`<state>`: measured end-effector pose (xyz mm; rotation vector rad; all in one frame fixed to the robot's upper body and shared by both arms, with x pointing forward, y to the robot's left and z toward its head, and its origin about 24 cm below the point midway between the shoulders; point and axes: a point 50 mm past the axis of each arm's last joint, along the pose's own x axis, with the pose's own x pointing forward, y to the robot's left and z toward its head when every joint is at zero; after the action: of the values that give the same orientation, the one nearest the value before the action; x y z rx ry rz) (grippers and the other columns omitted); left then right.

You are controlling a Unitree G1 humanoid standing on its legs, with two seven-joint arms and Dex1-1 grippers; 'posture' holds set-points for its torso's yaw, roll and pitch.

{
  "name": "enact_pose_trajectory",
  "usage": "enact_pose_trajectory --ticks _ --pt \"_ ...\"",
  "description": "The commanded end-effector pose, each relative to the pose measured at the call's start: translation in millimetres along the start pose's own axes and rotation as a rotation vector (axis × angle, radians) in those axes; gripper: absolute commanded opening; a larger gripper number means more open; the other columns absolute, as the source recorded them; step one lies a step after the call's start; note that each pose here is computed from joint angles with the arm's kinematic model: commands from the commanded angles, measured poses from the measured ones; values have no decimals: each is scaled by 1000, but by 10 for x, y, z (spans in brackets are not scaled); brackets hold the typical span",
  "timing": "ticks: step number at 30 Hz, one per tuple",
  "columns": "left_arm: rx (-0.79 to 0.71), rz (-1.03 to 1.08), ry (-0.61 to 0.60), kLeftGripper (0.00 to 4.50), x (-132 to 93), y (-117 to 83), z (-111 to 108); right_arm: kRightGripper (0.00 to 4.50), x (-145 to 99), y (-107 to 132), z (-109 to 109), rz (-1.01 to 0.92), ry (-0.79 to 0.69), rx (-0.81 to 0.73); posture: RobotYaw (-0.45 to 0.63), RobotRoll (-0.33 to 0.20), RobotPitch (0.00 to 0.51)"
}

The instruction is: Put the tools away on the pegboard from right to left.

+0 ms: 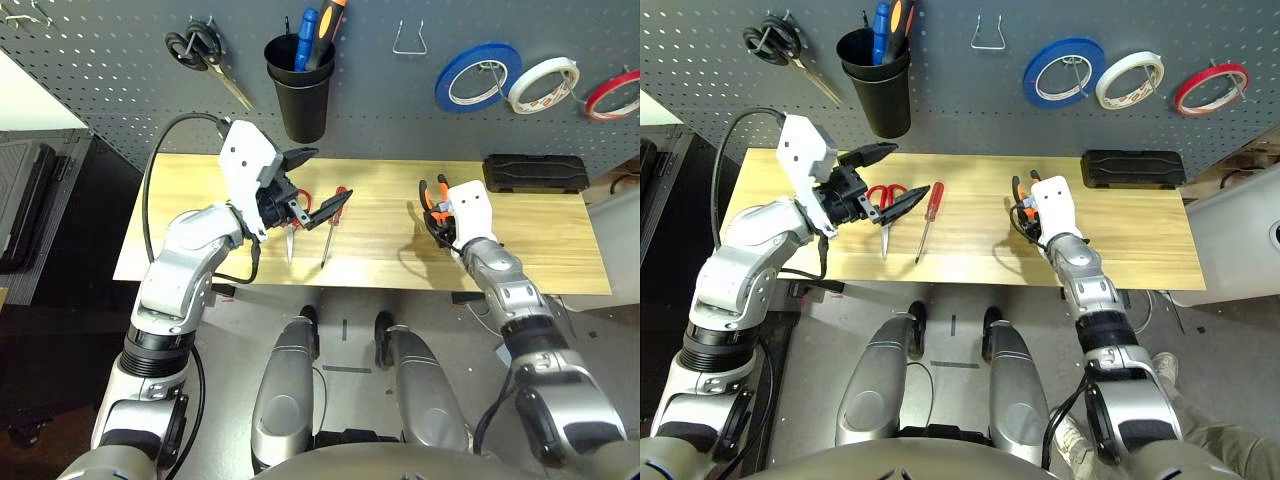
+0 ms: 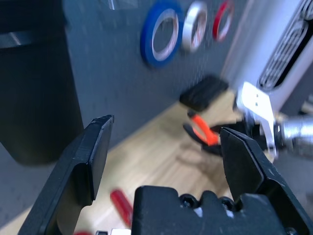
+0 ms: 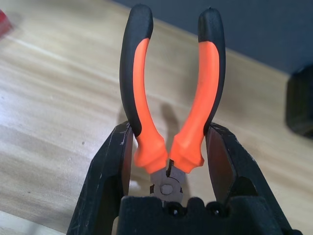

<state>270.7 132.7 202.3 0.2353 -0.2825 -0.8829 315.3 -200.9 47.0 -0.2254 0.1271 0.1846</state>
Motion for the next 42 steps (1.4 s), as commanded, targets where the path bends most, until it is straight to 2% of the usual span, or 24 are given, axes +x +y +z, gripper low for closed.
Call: enact_pose_trajectory --ticks 1,4,9,18,22,27,34,42 --pt "-2 0 -65 4500 -36 -53 93 2384 -105 -89 60 -19 -95 -17 290 0 302" --pt "-15 8 -101 4500 -28 -79 141 2384 -158 -153 134 -89 -168 7 289 0 302" --pt "-50 39 -180 4500 0 -78 241 2384 -201 -155 403 -96 -276 13 286 0 303" --pt "-45 48 -197 4500 16 -38 290 2384 -358 -118 951 -2 -547 -93 276 0 301" --pt "-45 47 -197 4500 22 -31 288 2384 -412 -97 1128 29 -645 -131 268 0 299" --pt "-44 41 -194 4500 39 -34 278 2384 -385 33 1505 8 -834 -110 260 0 300" --pt "-44 35 -190 4500 56 -36 267 2384 -357 203 1968 4 -1015 -71 258 0 296" --pt "-42 31 -174 4500 53 -31 234 2384 -329 273 2293 -12 -1123 -26 259 0 296"
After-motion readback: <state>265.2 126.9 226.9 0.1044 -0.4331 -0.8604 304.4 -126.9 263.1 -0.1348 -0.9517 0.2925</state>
